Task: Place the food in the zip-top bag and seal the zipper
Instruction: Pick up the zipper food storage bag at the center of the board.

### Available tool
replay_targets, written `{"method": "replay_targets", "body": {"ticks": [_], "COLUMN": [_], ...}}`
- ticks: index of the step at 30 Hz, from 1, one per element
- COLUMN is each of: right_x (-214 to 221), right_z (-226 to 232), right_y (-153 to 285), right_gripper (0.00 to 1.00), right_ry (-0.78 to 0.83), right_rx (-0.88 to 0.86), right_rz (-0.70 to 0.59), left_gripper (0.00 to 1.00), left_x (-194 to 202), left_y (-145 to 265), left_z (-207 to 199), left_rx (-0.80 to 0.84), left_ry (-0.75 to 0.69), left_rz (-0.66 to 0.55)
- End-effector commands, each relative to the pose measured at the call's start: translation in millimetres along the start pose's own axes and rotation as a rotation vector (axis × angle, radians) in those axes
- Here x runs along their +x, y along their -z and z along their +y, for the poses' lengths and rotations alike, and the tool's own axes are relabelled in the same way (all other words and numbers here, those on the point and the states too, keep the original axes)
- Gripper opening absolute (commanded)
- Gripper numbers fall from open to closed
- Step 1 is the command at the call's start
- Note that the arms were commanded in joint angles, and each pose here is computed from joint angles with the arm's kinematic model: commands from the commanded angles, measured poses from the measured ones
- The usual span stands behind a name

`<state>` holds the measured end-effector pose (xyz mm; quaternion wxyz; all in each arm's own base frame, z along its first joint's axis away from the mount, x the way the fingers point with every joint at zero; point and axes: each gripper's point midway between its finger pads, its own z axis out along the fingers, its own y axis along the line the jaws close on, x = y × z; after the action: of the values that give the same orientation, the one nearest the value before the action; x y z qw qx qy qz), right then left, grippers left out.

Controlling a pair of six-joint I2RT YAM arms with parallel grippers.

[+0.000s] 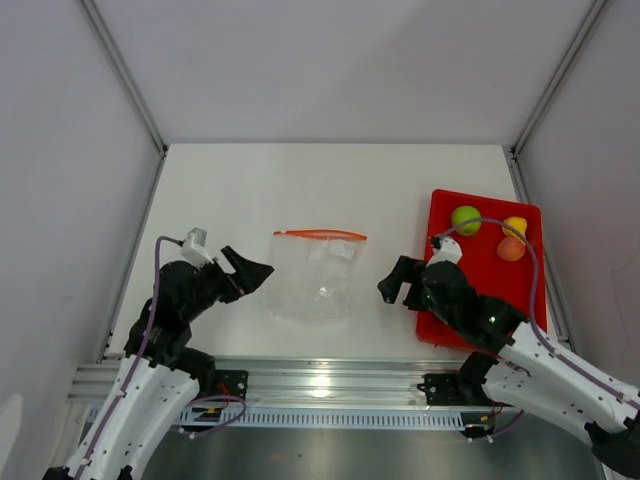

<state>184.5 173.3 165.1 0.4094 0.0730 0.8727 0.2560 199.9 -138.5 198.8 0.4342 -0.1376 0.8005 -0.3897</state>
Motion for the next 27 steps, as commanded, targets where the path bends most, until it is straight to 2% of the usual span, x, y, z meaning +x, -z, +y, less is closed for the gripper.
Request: {"method": "replay_targets", "body": {"ticks": [1, 3, 4, 6, 7, 10, 14, 19, 23, 25, 27], "right_x": [-25.8, -15.9, -28.8, -33.2, -25.1, -35.5, -49.7, -66.5, -52.9, -59.3, -45.6], "right_z": [35.6, 52.3, 71.8, 83.0, 82.2, 95.3, 105.0, 101.8, 91.0, 99.9, 98.7], "right_y": [-17.4, -39.4, -44.4, -60.5, -80.9, -114.6, -150.1, -192.1, -225.9, -237.4, -251.2], "right_gripper": [1.0, 0.99, 0.99, 0.99, 0.99, 0.99, 0.99, 0.99, 0.99, 0.99, 0.99], "right_ry": [0.121, 0.218, 0.227, 0.273, 0.295, 0.296, 0.25, 0.12, 0.064, 0.066, 0.052], "right_rx": [-0.038, -0.072, -0.114, -0.115, -0.088, -0.088, -0.136, -0.225, -0.245, -0.281, -0.294], "right_rz": [-0.014, 0.058, 0.034, 0.05, 0.093, 0.121, 0.125, 0.148, 0.223, 0.208, 0.255], "left_gripper": [1.0, 1.0, 1.0, 0.99, 0.99, 1.0, 0.99, 1.0, 0.99, 1.0, 0.99], "left_x": [12.8, 20.1, 26.8, 29.7, 25.3, 35.8, 45.0, 58.7, 64.0, 66.5, 67.4], "left_y": [15.9, 21.8, 24.5, 28.4, 35.1, 40.3, 55.2, 62.7, 66.7, 68.7, 70.0], "left_z": [7.8, 11.6, 10.9, 3.9, -7.1, -11.5, -29.0, -30.2, -26.7, -25.5, -26.0], "left_rx": [-0.068, -0.087, -0.063, -0.008, 0.049, 0.121, 0.245, 0.275, 0.277, 0.277, 0.28], "left_ry": [-0.081, -0.063, -0.047, -0.035, -0.025, -0.008, -0.026, -0.009, 0.003, 0.007, 0.004], "left_rz": [0.099, 0.127, 0.137, 0.126, 0.084, 0.09, 0.109, 0.166, 0.167, 0.172, 0.177]}}
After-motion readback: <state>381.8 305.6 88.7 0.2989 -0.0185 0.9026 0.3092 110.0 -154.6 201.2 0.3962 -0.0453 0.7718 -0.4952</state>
